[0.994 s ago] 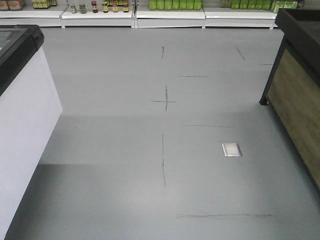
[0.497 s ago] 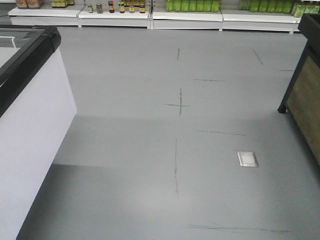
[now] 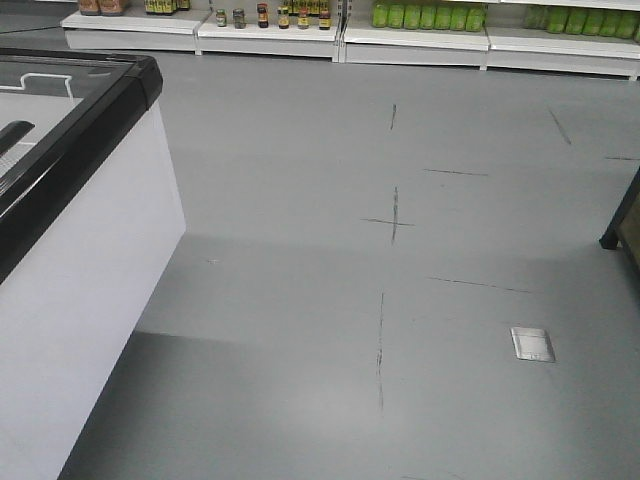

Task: Pick three apples into basket with both arms
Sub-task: 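Drive the base forward along the aisle toward the fruit tables, then turn the base toward the fruit table holding the light-blue basket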

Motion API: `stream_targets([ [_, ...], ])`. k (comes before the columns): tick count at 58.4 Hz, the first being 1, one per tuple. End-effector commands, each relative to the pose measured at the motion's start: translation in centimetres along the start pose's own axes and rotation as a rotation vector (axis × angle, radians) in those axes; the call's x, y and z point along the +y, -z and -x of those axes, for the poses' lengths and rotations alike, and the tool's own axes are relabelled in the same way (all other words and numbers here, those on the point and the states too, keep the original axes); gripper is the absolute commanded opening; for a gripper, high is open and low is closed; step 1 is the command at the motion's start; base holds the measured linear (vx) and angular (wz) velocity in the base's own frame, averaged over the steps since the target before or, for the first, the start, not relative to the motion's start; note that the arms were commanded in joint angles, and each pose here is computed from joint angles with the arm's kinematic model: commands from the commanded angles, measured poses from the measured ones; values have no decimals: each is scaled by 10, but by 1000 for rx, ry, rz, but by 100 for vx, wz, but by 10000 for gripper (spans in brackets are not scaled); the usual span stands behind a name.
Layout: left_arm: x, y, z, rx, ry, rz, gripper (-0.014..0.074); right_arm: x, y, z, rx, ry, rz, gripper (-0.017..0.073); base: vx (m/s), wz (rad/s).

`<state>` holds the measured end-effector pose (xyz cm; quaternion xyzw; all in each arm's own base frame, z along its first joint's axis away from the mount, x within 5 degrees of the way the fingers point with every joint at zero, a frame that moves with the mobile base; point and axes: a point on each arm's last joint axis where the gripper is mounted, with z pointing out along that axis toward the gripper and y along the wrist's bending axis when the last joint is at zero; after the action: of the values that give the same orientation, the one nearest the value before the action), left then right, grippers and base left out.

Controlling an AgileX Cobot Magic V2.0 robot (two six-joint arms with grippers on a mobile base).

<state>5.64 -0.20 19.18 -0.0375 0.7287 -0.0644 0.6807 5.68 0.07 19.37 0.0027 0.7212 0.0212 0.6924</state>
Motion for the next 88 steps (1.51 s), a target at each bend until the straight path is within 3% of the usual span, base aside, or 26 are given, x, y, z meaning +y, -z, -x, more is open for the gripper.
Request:
stream_targets([
  [1, -3, 3, 15, -105, 10, -22, -6, 1, 1, 3, -70, 15, 13, -6, 11, 5],
  [88, -3, 3, 15, -105, 10, -22, -6, 1, 1, 3, -70, 15, 13, -6, 18, -14],
])
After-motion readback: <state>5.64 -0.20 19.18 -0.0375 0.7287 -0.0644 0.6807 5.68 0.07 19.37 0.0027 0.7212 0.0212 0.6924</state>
